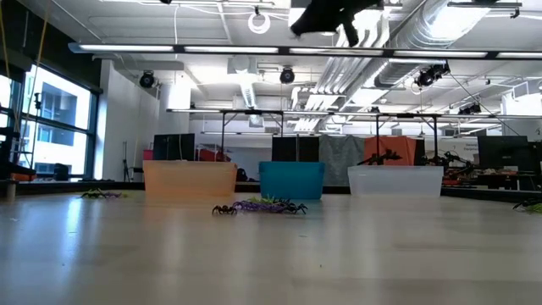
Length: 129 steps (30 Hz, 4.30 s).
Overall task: Sort Halloween decoration
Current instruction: Put the purple spider toy into the blue bin
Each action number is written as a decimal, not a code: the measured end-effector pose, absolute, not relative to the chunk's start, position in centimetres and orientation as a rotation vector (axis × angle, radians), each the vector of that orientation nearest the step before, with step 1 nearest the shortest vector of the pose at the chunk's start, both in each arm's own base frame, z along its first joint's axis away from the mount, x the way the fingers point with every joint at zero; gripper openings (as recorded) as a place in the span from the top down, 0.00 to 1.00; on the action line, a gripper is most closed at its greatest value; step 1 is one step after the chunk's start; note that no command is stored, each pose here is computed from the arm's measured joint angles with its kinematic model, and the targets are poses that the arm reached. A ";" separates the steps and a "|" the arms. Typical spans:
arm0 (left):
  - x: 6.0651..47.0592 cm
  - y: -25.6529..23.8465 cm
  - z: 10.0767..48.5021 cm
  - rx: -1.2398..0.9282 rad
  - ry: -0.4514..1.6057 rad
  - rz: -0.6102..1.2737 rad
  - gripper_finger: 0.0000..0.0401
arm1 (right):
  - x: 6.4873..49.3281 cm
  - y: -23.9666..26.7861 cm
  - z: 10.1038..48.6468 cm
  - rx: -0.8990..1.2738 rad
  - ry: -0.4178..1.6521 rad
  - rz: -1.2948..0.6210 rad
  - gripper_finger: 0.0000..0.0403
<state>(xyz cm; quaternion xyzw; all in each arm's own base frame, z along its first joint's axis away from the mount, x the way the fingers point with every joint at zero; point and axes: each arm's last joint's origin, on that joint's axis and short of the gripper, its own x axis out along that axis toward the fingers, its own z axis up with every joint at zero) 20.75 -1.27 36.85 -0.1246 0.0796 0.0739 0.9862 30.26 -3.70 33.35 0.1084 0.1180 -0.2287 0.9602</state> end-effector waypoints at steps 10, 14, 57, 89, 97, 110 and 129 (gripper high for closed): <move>20.7 -1.3 36.7 -0.226 0.173 0.145 0.43 | 35.2 -12.3 33.3 0.428 0.540 -0.707 1.00; 20.7 -1.3 36.7 -0.227 0.174 0.145 0.43 | 36.0 -15.7 31.7 0.480 0.718 -0.691 1.00; 20.7 -1.0 36.7 -0.305 0.157 0.247 0.43 | 38.6 -23.2 15.4 0.656 1.171 -0.653 1.00; 20.7 -1.0 36.7 -0.306 0.158 0.246 0.43 | 39.4 -23.7 17.3 0.600 1.142 -0.655 0.65; 20.7 -1.0 36.7 -0.307 0.162 0.237 0.43 | 39.8 -24.1 21.0 0.494 1.152 -0.610 0.65; 20.6 -1.0 36.2 -0.311 0.209 0.246 0.43 | 37.4 -21.3 28.7 0.313 1.023 -0.453 0.65; 20.7 0.6 36.6 -0.198 0.183 0.248 0.43 | 27.6 -6.7 33.8 0.270 0.169 -0.179 0.65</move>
